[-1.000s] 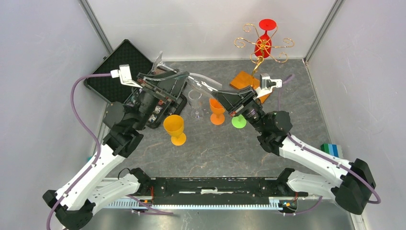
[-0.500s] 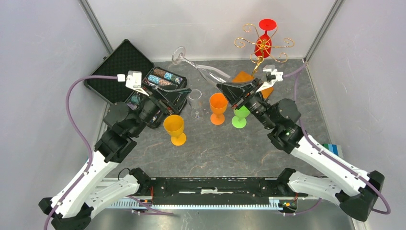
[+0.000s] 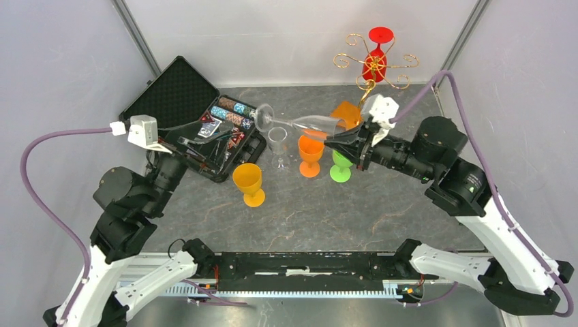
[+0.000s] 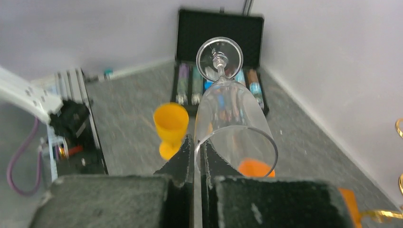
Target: Take the wine glass off the wine glass rack
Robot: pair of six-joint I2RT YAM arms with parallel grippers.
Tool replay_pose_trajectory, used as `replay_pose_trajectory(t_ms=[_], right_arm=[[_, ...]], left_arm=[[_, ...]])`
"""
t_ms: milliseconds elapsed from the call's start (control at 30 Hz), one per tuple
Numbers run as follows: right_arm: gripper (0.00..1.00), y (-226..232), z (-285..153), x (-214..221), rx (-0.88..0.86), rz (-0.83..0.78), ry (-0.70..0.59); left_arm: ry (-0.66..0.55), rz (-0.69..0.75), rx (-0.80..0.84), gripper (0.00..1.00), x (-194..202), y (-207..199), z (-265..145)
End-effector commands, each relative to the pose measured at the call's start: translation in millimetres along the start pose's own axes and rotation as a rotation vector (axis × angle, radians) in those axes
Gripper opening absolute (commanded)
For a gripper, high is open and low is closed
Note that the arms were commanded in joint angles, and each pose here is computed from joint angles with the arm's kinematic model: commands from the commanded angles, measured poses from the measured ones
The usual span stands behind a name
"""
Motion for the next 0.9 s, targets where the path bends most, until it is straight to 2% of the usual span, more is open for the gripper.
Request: replay_pose_trajectory(t_ms=[0,100,233,600,733,867], right_arm=[[0.00,-13.3,-13.2,34.6,0.039,-0.138,0.259],[0.00,-21.6,-17.7,46.4,0.084,-0.166,0.342],[0.00,-19.6,-17.0,69.8,0.024,-0.148,0.475],[0.00,-27.0,8.4,130.4,0.043,-0.104,0.719],[0.00,-18.7,22.1,154.3,0.058,-0.142,0.839],[0.00,-11.5,33.1,163.5,0.052,-0.164,0.881]], left_arm=[[0.067,0.091,-0.045,1.00,13.5,7.4,6.4],[0.087,0.099,-0.046,1.00,18.6,7.3,8.9],[0.110,0.107,-0.059,1.00,25.5,8.7,11.6],[0.170,0.134,-0.082,1.00,44.6,11.2,20.0],[0.183,0.163,-0.136,1.00,47.9,18.7,19.9],[0.184,0.191,-0.223,1.00,46.5,30.5,14.4]])
Point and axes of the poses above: each gripper's point midway between its finger pads, its own z axis out along the fingers, its own y axis along the line the jaws close on, x = y × z, the point moved 6 cm from there along -z, back along the fingers, and after that the axes turned 13 degrees about z, right-handed, at the moved point
